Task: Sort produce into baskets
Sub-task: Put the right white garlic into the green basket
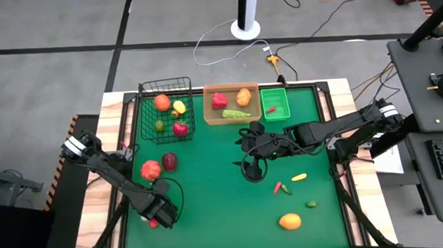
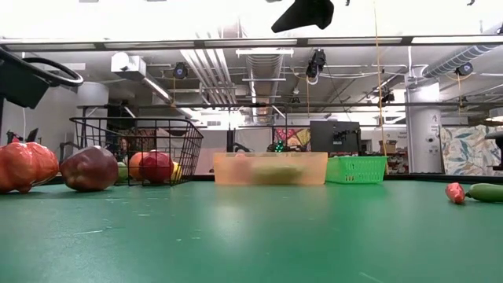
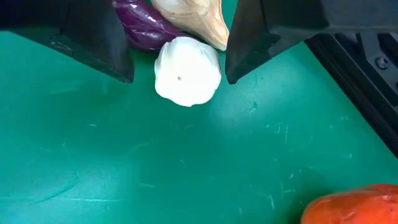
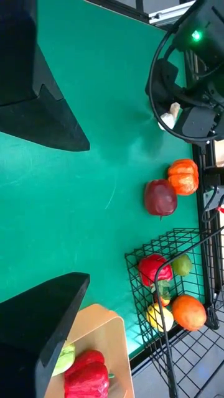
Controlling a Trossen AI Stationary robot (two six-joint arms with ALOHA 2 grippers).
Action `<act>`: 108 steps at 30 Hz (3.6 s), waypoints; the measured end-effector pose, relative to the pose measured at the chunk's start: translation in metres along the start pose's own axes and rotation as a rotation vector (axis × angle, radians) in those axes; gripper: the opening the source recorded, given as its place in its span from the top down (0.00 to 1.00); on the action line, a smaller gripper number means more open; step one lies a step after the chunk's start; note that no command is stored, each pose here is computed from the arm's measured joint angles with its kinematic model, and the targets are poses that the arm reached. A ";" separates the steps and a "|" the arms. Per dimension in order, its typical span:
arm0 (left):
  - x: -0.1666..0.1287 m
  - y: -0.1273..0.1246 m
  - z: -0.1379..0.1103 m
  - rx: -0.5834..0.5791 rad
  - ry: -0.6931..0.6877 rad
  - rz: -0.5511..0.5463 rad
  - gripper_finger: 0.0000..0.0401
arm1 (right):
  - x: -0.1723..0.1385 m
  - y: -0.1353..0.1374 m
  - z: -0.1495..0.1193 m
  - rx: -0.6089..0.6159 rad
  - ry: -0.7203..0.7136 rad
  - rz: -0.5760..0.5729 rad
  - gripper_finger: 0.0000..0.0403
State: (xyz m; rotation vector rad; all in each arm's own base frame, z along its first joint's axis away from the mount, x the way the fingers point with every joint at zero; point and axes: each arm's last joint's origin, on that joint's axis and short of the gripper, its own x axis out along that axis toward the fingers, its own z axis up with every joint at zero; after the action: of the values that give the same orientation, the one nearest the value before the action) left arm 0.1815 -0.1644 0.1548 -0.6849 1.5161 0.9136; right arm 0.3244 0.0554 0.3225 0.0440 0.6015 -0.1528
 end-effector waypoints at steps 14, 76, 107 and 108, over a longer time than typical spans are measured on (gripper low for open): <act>0.006 0.005 0.001 0.001 -0.007 0.024 0.42 | 0.000 0.000 0.000 0.000 0.001 0.000 0.20; -0.139 -0.082 0.039 0.809 -0.949 -0.612 0.77 | 0.011 0.063 -0.071 -0.146 -0.141 0.099 0.21; -0.104 -0.068 0.102 0.645 -1.229 -1.006 0.77 | 0.026 0.069 -0.083 -0.163 -0.245 0.171 0.21; -0.102 -0.067 0.102 0.636 -1.234 -1.017 0.77 | 0.026 0.069 -0.082 -0.162 -0.253 0.173 0.21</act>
State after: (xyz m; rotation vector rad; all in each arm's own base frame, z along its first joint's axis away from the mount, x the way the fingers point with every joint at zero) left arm 0.3068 -0.1204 0.2426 -0.2132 0.1700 -0.0567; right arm 0.3105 0.1273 0.2396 -0.0796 0.3542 0.0581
